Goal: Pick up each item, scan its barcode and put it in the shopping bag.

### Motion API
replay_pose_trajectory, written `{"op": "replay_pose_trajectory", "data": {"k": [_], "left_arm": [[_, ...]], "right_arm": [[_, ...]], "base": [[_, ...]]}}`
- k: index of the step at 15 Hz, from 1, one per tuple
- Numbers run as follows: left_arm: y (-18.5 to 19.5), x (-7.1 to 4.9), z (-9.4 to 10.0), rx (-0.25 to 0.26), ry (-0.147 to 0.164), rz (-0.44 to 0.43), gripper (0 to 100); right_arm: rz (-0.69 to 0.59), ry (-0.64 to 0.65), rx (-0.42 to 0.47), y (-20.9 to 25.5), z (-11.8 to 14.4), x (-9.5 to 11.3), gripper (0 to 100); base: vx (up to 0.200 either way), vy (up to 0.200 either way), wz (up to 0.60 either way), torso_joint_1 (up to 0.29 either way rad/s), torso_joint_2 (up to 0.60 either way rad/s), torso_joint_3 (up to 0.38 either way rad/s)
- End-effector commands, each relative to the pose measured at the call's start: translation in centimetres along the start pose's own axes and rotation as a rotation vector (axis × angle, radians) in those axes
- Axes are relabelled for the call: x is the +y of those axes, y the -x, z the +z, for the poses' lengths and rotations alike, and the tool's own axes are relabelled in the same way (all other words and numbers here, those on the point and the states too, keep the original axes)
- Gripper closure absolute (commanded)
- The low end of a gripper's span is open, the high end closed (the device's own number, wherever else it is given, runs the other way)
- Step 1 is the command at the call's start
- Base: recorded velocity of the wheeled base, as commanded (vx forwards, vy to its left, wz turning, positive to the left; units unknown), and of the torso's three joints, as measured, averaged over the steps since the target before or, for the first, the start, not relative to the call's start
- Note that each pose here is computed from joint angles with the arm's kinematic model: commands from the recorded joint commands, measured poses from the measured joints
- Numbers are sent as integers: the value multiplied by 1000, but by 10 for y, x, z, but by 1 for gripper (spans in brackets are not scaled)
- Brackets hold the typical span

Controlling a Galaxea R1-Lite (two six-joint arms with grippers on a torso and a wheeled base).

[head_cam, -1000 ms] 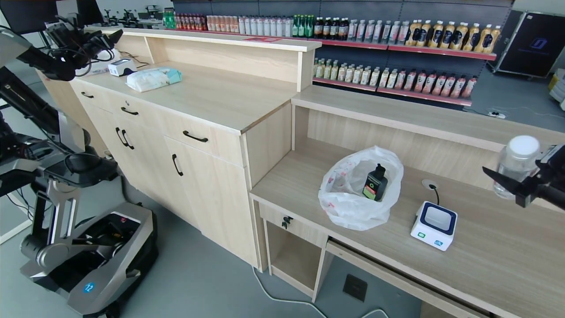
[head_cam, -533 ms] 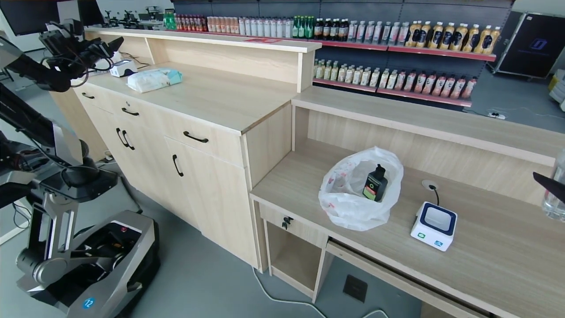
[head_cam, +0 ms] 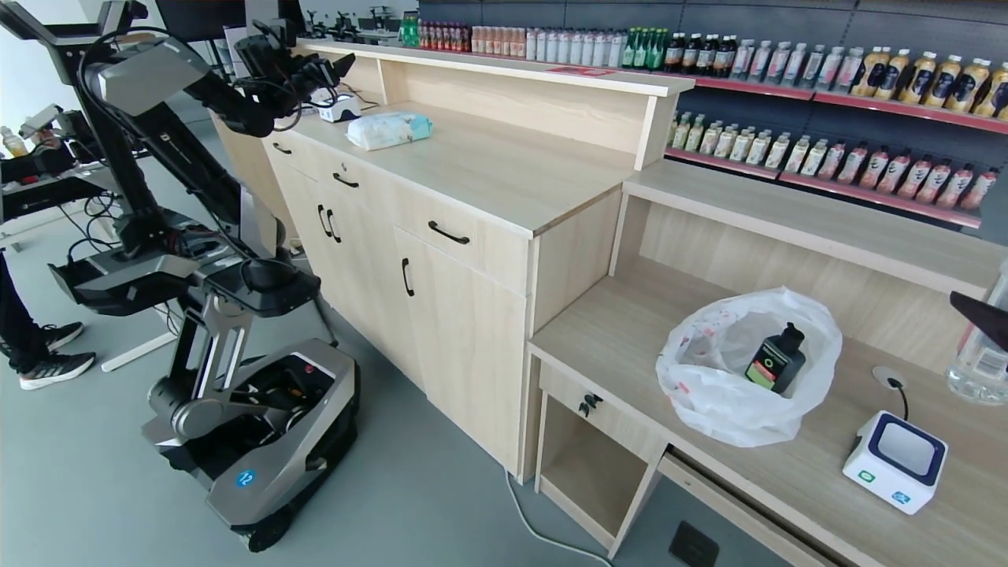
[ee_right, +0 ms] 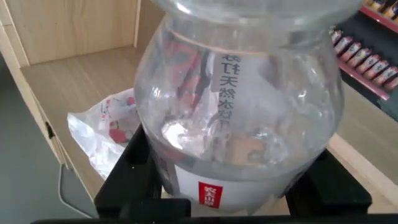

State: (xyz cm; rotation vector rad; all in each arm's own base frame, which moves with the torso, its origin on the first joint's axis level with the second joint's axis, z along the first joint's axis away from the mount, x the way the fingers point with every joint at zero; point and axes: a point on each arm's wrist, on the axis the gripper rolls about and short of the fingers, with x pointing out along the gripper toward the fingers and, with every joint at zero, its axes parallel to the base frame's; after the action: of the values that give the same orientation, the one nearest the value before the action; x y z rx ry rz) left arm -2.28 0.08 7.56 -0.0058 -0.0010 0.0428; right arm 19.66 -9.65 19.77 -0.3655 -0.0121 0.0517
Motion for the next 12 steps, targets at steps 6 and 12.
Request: {"op": "replay_pose_trajectory", "data": {"k": [6,12], "left_arm": [[0,0,0,1,0,0,0],[0,0,0,1,0,0,0]], "right_arm": [[120,-173,154,-52,-66,11,100],[183,-201,43,-113,-107,28,100]], "base": [[0,0,0,0,0,0],[0,0,0,0,0,0]]}}
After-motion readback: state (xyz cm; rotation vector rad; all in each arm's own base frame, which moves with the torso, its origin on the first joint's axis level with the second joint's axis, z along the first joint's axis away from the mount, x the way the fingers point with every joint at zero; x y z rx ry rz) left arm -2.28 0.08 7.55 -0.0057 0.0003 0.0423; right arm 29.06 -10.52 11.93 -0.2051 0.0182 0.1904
